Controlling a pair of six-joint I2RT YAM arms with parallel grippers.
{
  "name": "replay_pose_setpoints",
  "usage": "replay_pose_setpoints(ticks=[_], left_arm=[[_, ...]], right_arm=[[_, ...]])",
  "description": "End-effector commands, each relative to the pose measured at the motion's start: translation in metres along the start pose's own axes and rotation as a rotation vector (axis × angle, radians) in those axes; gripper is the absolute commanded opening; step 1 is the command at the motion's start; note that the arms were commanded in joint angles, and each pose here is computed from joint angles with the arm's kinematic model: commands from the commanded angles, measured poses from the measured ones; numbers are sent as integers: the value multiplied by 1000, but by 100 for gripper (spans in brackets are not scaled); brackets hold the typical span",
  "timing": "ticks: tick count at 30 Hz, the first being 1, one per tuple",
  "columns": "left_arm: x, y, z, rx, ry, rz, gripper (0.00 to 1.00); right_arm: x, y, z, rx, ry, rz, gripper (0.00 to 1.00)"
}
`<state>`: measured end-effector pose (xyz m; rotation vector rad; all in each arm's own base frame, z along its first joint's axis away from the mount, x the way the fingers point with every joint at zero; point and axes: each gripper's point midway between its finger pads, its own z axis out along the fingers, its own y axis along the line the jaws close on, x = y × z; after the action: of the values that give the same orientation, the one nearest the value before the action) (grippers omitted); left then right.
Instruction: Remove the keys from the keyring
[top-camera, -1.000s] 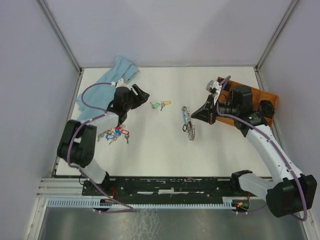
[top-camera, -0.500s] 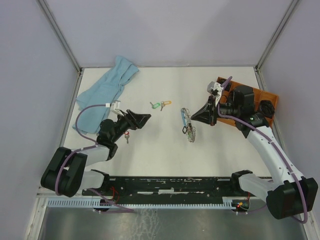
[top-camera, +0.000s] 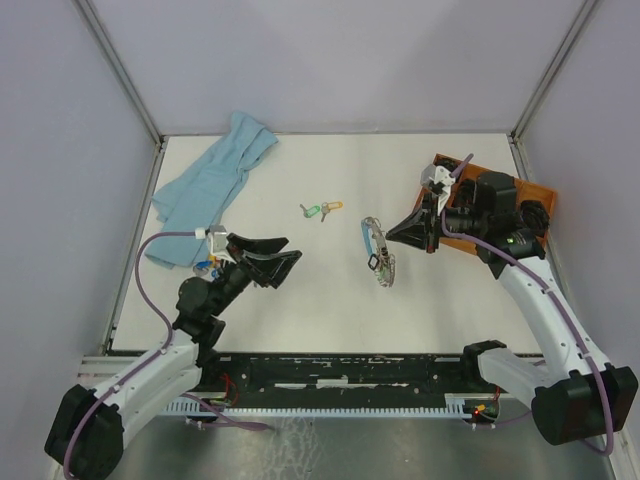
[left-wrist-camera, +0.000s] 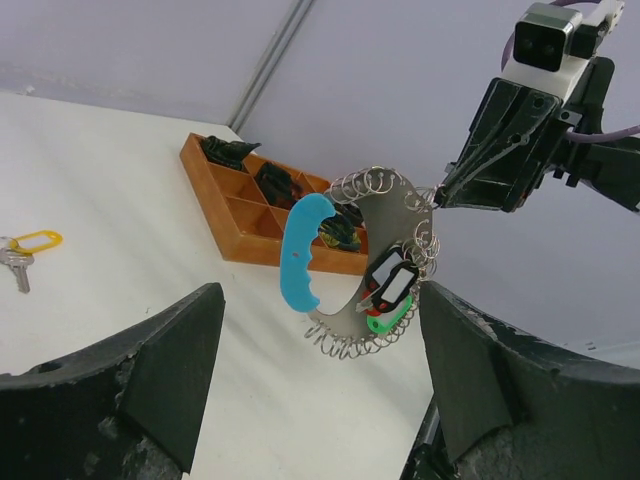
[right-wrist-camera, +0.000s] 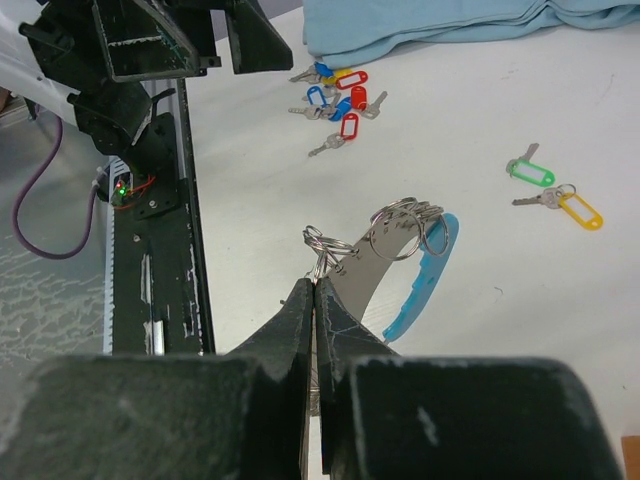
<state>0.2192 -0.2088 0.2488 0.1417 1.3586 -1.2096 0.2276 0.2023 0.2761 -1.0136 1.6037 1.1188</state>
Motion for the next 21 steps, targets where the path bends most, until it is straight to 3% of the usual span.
replay_pose_setpoints(ticks=[1, 8, 21], left_arm=[[1, 6, -7, -32, -23, 2, 85], [16, 8, -23, -24, -22, -76, 83], [15, 21, -30, -111, -33, -77, 82]], right_arm=[[-31, 9, -8, -19, -47, -129, 6], [-29, 9, -9, -23, -28, -139, 6], [-24, 4, -11, -2, -7, -146, 7]])
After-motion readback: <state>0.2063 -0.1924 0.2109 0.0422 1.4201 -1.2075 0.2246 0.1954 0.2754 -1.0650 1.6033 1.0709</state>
